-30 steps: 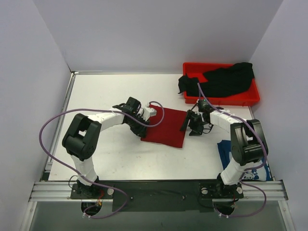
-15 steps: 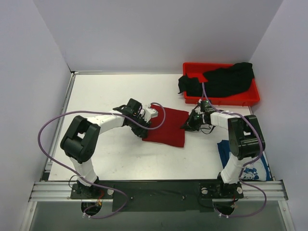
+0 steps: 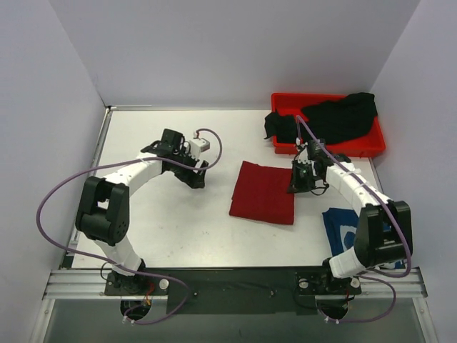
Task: Fold and stack the t-shirts
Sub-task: Put the neatly folded tshirt into the corner of the board with the right arm
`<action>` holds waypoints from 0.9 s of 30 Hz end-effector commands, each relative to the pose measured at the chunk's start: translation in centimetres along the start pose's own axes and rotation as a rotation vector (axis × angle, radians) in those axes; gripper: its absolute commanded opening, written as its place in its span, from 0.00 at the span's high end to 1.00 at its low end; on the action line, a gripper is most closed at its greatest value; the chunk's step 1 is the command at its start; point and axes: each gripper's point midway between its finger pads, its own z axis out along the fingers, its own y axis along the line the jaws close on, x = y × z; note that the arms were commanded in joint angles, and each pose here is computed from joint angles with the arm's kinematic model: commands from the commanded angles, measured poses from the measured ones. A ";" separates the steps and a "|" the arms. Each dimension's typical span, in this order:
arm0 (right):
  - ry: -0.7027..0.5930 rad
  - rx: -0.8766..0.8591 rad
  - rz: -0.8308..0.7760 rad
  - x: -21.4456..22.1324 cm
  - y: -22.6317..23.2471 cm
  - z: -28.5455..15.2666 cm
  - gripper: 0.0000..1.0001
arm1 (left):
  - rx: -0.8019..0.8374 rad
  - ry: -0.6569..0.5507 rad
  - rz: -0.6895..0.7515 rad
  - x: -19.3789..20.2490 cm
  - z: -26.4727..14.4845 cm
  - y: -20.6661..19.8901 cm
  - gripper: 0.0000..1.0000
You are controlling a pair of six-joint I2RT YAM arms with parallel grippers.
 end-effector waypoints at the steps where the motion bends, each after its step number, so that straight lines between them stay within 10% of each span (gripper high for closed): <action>1: 0.081 0.154 -0.236 1.9 -2.3 -5.3 1.00 | -0.100 -0.115 0.009 -4.0 -3.3 3.0 0.11; 27: 0.492 0.626 -0.816 11.4 -10.3 -23.0 1.00 | -0.182 -0.111 -0.011 -5.1 -3.0 7.1 0.07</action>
